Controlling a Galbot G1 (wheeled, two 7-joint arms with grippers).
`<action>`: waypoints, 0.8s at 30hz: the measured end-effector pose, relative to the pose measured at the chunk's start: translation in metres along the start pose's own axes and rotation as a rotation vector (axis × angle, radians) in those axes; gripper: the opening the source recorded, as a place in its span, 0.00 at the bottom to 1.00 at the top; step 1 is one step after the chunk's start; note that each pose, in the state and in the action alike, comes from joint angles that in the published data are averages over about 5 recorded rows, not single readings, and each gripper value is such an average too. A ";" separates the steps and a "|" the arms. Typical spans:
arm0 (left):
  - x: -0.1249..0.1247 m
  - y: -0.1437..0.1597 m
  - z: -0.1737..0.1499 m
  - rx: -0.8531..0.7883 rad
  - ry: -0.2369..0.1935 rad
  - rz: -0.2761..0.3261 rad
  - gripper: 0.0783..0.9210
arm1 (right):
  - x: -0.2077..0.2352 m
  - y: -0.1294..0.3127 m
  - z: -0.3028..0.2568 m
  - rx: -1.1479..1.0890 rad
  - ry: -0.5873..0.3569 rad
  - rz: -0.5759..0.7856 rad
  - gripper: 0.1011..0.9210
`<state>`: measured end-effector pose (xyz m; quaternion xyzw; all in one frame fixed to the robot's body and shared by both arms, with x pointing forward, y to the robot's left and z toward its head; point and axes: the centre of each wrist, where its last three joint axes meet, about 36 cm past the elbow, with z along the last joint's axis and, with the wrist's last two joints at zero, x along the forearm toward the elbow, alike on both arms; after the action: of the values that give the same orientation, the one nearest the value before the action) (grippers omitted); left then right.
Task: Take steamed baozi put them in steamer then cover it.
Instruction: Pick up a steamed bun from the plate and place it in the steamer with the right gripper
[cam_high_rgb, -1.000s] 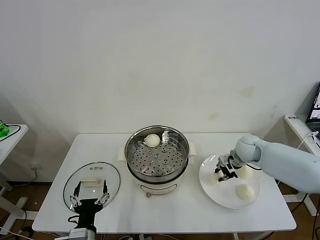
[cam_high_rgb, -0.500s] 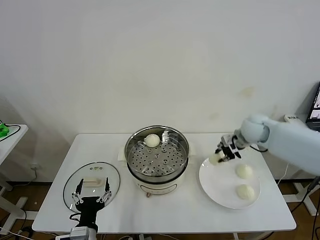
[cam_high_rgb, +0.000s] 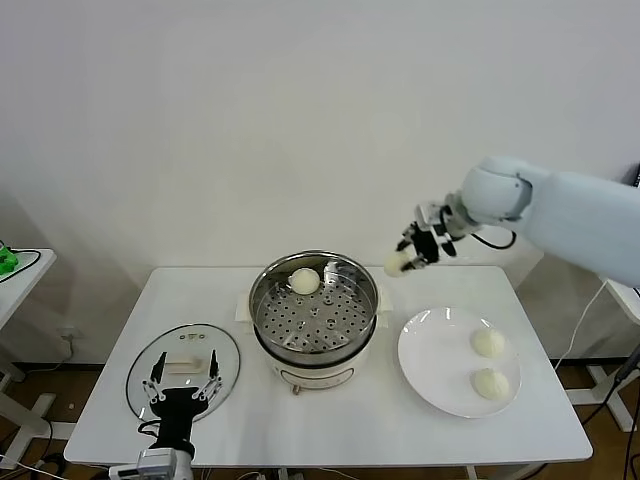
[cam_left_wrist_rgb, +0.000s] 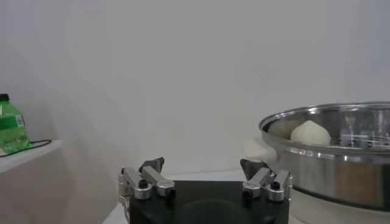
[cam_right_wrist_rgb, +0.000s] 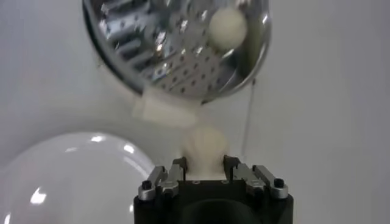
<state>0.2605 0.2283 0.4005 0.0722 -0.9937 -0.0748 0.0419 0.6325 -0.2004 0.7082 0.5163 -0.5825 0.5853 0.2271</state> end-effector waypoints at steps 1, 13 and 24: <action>0.000 0.001 -0.001 0.002 -0.001 -0.003 0.88 | -0.002 -0.003 -0.008 0.002 -0.007 -0.003 0.38; -0.002 0.006 -0.013 0.033 -0.025 -0.029 0.88 | -0.055 -0.024 -0.100 0.023 -0.047 -0.093 0.38; -0.005 0.008 -0.016 0.051 -0.034 -0.033 0.88 | -0.110 -0.019 -0.149 -0.009 -0.063 -0.181 0.38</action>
<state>0.2654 0.2346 0.4168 0.0882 -0.9946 -0.0511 0.0217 0.6382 -0.0229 0.6526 0.5840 -0.5429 0.5432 0.2628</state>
